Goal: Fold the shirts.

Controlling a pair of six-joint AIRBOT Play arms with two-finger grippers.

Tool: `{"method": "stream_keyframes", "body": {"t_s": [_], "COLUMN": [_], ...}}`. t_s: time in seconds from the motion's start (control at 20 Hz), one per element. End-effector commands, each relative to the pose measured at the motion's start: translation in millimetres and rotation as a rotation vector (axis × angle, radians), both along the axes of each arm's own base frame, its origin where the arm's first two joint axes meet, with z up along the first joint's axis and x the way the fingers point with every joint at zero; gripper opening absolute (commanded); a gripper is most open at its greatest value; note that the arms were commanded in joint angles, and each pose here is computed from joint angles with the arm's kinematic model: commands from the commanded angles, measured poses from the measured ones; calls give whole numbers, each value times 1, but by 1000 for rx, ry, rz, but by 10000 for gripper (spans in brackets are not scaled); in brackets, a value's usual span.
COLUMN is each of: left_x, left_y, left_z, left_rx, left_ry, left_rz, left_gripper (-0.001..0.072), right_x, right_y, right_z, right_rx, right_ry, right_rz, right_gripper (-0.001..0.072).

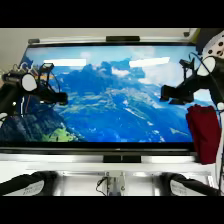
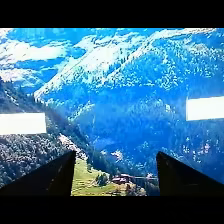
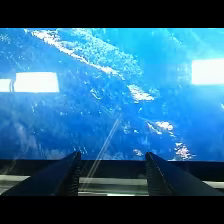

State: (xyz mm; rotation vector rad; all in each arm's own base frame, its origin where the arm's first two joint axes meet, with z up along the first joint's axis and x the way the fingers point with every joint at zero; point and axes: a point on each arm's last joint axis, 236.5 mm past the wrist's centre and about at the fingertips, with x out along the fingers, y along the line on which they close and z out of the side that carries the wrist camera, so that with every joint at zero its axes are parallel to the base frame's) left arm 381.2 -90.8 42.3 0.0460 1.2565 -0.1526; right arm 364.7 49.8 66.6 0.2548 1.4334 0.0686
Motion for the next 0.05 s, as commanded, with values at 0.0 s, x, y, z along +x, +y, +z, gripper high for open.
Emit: {"method": "stream_keyframes", "body": {"t_s": [0.0], "left_x": [2], "left_y": [-1], "left_z": [1], "left_rx": [-3], "left_ry": [-8], "left_rz": [1], "left_gripper": [579], "right_x": [0], "right_y": [1], "right_z": [0], "right_rx": [2], "right_ry": [0], "right_rz": [3], "right_gripper": [523]}}
